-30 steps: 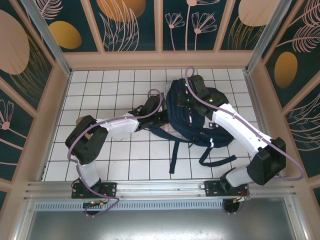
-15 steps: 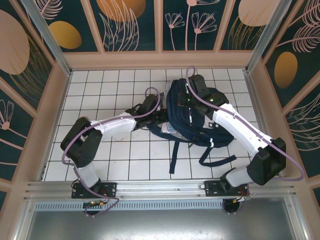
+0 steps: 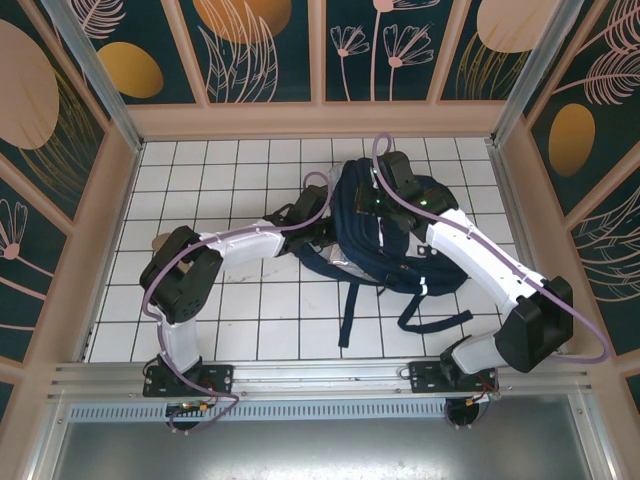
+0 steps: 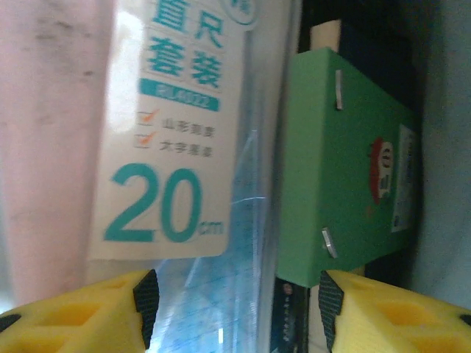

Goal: Pack the student bag
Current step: Place the loose stationery in the student bag, then pick up the glasses case from the middle-left of the table.

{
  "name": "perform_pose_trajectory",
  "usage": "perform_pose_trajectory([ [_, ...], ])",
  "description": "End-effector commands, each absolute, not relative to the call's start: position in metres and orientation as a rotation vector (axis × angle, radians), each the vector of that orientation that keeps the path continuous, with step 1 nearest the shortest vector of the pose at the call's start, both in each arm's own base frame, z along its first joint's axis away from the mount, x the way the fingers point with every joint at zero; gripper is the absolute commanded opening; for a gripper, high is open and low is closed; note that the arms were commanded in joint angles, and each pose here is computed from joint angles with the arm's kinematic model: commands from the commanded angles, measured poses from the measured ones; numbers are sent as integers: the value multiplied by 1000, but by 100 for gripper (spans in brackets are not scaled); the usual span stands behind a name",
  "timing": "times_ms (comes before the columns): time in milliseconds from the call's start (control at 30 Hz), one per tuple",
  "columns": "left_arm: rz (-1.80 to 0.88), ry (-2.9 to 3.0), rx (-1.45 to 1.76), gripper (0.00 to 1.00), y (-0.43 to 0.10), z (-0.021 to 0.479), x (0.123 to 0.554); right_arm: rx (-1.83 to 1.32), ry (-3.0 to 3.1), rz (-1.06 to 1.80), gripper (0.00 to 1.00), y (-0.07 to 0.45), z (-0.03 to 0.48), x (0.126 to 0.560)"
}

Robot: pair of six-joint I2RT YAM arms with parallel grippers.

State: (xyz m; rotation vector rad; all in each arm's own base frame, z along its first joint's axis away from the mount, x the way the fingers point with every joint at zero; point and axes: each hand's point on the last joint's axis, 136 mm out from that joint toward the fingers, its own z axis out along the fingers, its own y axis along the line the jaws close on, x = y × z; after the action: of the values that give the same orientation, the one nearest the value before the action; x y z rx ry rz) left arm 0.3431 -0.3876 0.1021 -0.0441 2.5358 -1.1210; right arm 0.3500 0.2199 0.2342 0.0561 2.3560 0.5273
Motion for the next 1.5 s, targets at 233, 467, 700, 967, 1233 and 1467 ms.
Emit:
perform_pose_trajectory([
  [233,-1167,2466,-56,68,-392,138,348,96,2316,536,0,211,243,352],
  [467,-1067,2428,-200,82,-331,161,357,76,2335,569,0,217,233,352],
  [700,-930,2405,-350,88,-252,166,354,64,2346,590,0,223,223,352],
  [967,-537,2424,-687,94,-106,123,353,22,2340,664,0,239,225,351],
  [1233,-19,2433,-983,99,30,89,340,-38,2368,686,0,255,213,346],
  [1467,232,2522,-1024,99,77,63,333,-50,2357,686,0,258,214,346],
])
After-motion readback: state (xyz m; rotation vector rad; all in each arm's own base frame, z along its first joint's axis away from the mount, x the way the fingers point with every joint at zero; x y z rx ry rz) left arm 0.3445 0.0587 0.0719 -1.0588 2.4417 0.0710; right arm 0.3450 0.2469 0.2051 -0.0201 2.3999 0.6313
